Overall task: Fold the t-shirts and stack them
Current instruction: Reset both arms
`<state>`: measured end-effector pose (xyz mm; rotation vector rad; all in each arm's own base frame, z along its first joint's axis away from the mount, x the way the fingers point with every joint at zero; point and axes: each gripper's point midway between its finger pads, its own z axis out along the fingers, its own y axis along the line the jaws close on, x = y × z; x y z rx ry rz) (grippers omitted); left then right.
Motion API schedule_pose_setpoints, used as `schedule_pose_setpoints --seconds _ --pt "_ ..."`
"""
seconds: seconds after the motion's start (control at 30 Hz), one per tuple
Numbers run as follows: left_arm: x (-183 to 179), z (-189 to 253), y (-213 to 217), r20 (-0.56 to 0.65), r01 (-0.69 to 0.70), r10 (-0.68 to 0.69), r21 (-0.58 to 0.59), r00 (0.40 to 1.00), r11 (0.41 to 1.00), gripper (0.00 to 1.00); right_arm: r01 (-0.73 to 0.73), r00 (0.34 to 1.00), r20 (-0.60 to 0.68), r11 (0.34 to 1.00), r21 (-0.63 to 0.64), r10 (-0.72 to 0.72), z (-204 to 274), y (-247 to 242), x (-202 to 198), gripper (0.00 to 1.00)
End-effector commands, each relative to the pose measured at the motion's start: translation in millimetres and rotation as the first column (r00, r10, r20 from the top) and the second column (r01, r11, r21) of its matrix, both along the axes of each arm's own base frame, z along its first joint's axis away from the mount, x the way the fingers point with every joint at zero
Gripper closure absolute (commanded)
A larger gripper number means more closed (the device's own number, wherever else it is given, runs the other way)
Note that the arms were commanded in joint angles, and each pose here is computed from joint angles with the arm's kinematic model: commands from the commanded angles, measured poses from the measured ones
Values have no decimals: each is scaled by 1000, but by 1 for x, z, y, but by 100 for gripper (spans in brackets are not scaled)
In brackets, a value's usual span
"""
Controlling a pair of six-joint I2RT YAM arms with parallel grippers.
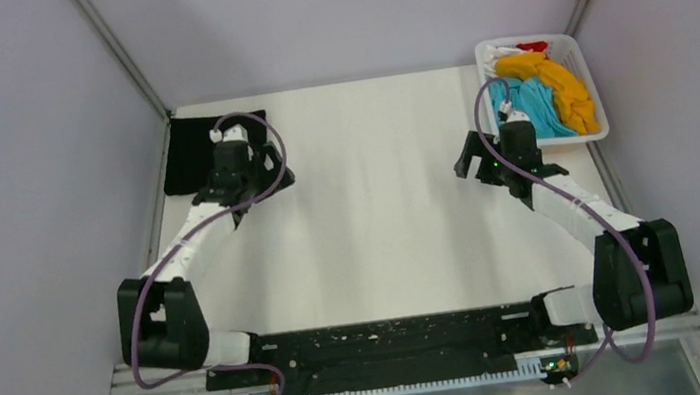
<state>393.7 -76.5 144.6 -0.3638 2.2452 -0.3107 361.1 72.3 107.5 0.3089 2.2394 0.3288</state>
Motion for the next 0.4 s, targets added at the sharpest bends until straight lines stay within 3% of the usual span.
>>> schedule_pose_setpoints --seconds 0.0,0.13,0.37 --pt "-25 5 -31 109 52 -32 -187 994 981 1 28 992 124 999 29 -31 21 -4 1 1" --pt "-51 -12 -32 90 51 -33 -208 995 977 1 17 993 119 999 35 -21 12 -3 -7 1" --pt "-64 -7 -23 128 25 0 -192 992 981 1 -32 994 104 996 77 24 2 8 -16 1"
